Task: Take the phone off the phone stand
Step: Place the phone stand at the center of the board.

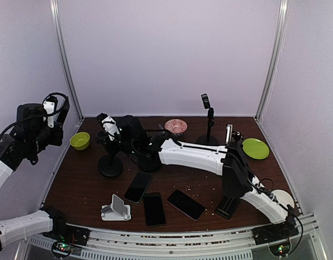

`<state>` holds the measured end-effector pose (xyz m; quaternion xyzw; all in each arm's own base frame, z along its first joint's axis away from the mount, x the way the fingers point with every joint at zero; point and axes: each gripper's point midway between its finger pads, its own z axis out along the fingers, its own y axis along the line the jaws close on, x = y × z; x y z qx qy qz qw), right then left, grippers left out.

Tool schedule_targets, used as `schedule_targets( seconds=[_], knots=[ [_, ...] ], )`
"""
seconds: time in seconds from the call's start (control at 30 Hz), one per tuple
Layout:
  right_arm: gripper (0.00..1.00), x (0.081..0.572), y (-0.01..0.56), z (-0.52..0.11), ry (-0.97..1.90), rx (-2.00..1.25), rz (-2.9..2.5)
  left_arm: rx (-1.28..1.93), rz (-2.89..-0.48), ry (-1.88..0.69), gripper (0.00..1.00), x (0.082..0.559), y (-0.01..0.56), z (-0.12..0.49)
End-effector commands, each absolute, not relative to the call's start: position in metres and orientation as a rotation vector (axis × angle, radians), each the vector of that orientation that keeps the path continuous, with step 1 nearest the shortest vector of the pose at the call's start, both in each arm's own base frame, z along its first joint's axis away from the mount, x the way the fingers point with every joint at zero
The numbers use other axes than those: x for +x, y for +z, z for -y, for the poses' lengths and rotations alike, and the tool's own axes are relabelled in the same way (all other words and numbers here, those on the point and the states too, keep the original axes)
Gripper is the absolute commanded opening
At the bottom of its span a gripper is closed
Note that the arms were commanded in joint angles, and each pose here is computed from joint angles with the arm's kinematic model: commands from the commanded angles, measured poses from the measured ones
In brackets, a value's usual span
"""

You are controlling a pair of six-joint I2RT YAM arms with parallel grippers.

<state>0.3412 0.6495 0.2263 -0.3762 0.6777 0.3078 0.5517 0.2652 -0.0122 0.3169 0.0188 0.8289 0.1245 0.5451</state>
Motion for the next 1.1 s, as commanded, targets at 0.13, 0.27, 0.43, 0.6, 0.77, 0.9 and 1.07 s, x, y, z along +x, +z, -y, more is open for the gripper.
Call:
schedule_targets(
  seconds=[0.13,0.27,0.43,0.6,0.77,0.9,1.07],
  knots=[
    [0.0,0.352,0.253,-0.653,0.772,-0.786,-1.516,-0.021,-1.877,0.259,0.0,0.275,0.339,0.012],
    [0.07,0.351,0.243,-0.655,0.785,-0.785,-1.537,-0.021,-1.88,0.257,0.0,0.275,0.339,0.012],
    [0.22,0.347,0.246,-0.658,0.822,-0.776,-1.526,-0.017,-1.882,0.253,0.0,0.276,0.338,0.013],
    [0.34,0.343,0.251,-0.661,0.852,-0.775,-1.506,-0.019,-1.879,0.252,0.0,0.276,0.339,0.013],
    [0.42,0.34,0.252,-0.662,0.856,-0.779,-1.503,-0.023,-1.876,0.254,0.0,0.275,0.34,0.012],
    [0.48,0.339,0.256,-0.662,0.855,-0.781,-1.498,-0.022,-1.876,0.257,0.0,0.275,0.34,0.011],
    [0.54,0.337,0.263,-0.66,0.852,-0.788,-1.492,-0.025,-1.873,0.258,0.0,0.274,0.34,0.011]
  ],
)
